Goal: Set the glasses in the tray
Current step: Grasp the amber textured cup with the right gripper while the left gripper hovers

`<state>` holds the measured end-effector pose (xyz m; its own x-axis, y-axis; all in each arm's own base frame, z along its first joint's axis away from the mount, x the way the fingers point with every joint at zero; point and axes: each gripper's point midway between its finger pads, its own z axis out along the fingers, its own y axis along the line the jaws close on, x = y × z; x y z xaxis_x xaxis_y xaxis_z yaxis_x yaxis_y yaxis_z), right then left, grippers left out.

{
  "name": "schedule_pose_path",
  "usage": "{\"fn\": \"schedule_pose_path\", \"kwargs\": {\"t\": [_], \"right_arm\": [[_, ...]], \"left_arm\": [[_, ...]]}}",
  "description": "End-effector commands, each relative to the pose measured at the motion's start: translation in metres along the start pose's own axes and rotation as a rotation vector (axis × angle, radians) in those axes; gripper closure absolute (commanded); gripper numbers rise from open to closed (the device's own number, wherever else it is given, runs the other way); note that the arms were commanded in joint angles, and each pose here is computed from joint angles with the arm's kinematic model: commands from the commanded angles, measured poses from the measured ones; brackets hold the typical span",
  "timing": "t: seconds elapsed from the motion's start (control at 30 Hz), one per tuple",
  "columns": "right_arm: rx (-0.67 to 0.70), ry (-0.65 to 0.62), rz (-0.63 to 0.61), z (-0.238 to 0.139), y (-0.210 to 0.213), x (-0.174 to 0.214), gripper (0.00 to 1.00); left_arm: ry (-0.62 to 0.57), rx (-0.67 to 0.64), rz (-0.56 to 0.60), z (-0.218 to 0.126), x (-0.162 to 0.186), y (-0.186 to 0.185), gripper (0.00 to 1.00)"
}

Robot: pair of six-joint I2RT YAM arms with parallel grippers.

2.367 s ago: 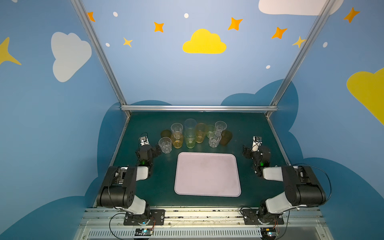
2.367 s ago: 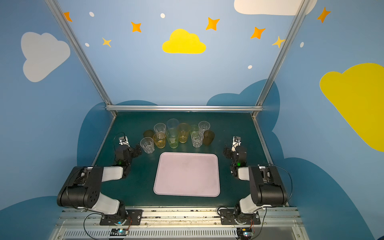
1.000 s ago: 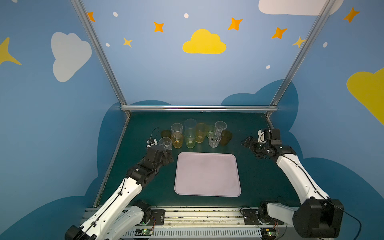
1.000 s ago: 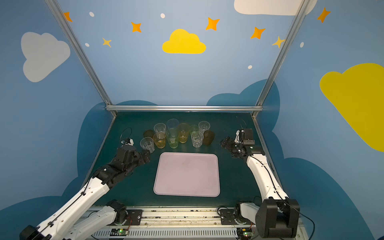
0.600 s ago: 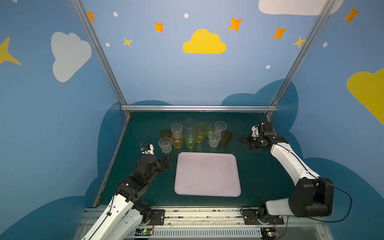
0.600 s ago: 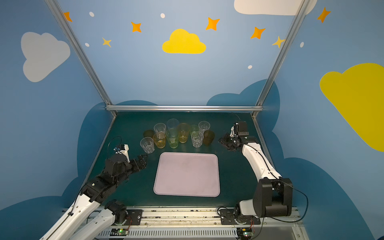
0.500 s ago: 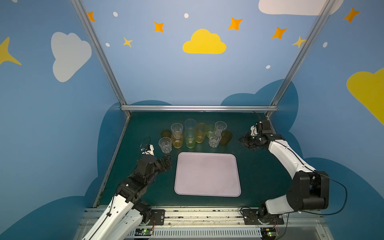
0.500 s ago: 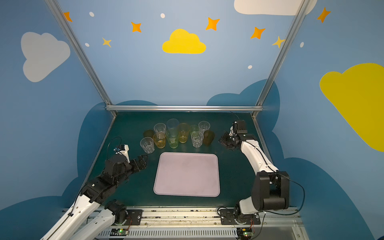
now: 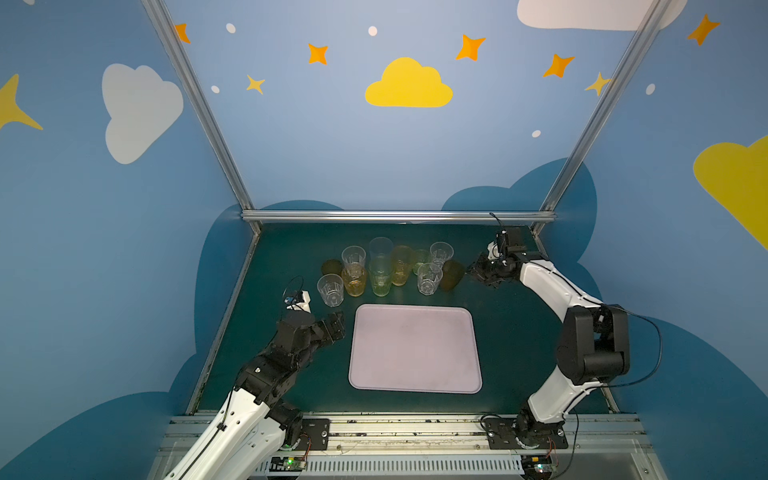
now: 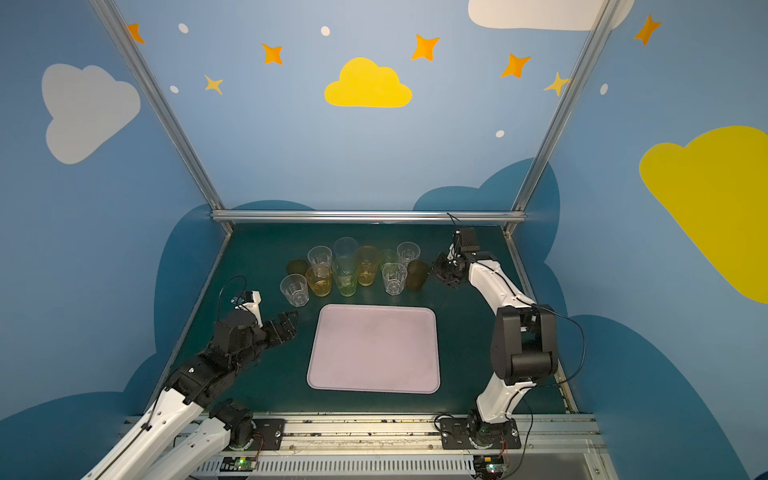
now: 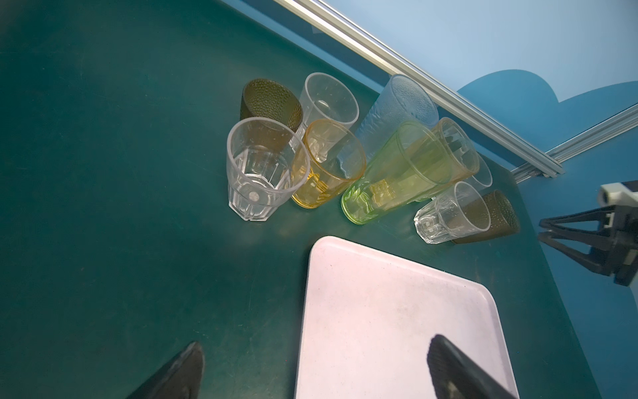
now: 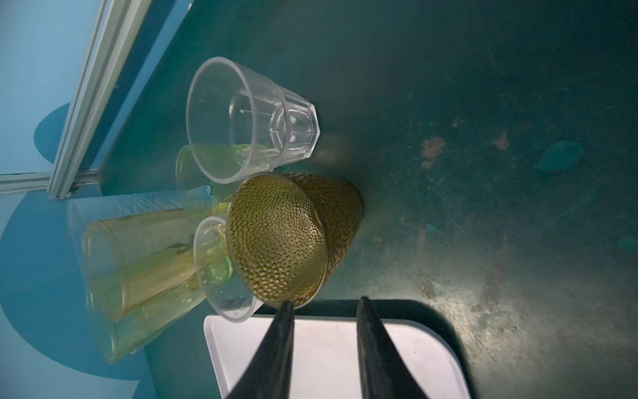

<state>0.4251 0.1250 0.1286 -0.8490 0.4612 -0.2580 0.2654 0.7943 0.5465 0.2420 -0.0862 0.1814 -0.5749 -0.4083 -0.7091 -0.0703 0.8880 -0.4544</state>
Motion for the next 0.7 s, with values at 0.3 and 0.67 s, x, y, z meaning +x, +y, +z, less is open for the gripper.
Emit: {"fn": "schedule_pose_path", "kwargs": {"t": [0.3,0.67], "right_arm": [[0.042,-0.008,-0.042,0.015,0.007,-0.004,0.76],[0.099,-0.010,-0.063,0.023,-0.002,-0.002,0.77]], "left_arm": [[-0.001,0.003,0.000,0.000,0.002,0.001,0.00],[-0.026,-0.004,-0.003,-0.004,0.001,0.006,0.00]]}}
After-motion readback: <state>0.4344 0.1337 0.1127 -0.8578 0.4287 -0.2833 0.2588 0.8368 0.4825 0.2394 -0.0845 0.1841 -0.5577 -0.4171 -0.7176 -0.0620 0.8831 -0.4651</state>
